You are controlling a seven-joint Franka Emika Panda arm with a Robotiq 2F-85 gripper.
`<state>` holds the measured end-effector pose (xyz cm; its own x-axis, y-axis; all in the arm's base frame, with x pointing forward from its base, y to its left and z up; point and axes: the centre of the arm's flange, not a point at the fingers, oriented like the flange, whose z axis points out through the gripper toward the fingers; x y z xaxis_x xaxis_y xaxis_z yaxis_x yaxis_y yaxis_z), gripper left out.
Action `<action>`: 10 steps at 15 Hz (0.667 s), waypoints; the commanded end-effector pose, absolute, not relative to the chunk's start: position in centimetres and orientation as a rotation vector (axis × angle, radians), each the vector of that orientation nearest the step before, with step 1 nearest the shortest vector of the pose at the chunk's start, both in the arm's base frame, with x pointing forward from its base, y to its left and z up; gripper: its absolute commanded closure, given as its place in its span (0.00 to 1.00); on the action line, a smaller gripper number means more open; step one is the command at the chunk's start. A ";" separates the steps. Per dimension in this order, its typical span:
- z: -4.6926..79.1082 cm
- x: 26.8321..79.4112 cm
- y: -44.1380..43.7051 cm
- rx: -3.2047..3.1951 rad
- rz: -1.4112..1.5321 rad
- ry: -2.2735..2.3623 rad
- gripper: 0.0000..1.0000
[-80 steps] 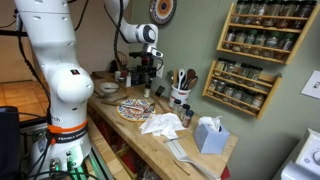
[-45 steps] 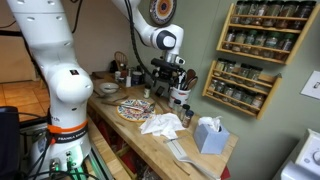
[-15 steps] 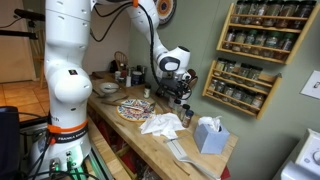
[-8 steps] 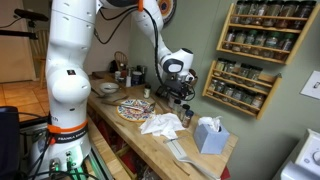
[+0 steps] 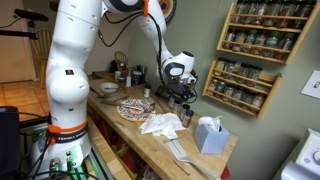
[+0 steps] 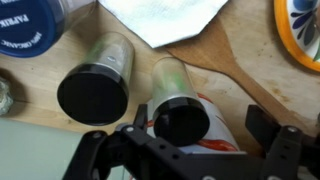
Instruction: Put one jar from the counter on the second shelf from the bottom.
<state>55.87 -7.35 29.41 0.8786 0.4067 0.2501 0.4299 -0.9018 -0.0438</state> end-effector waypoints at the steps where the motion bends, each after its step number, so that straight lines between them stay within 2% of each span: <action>1: 28.1 56.7 -7.7 -2.936 -0.375 -0.707 0.00; 2: 27.9 56.9 -7.7 -2.938 -0.371 -0.711 0.00; 3: 27.7 57.0 -7.7 -2.935 -0.369 -0.712 0.08; 4: 27.6 57.0 -7.8 -2.936 -0.368 -0.719 0.26; 7: 27.5 57.0 -8.1 -2.944 -0.362 -0.729 0.51; 10: 28.2 56.7 -8.5 -2.949 -0.356 -0.734 0.70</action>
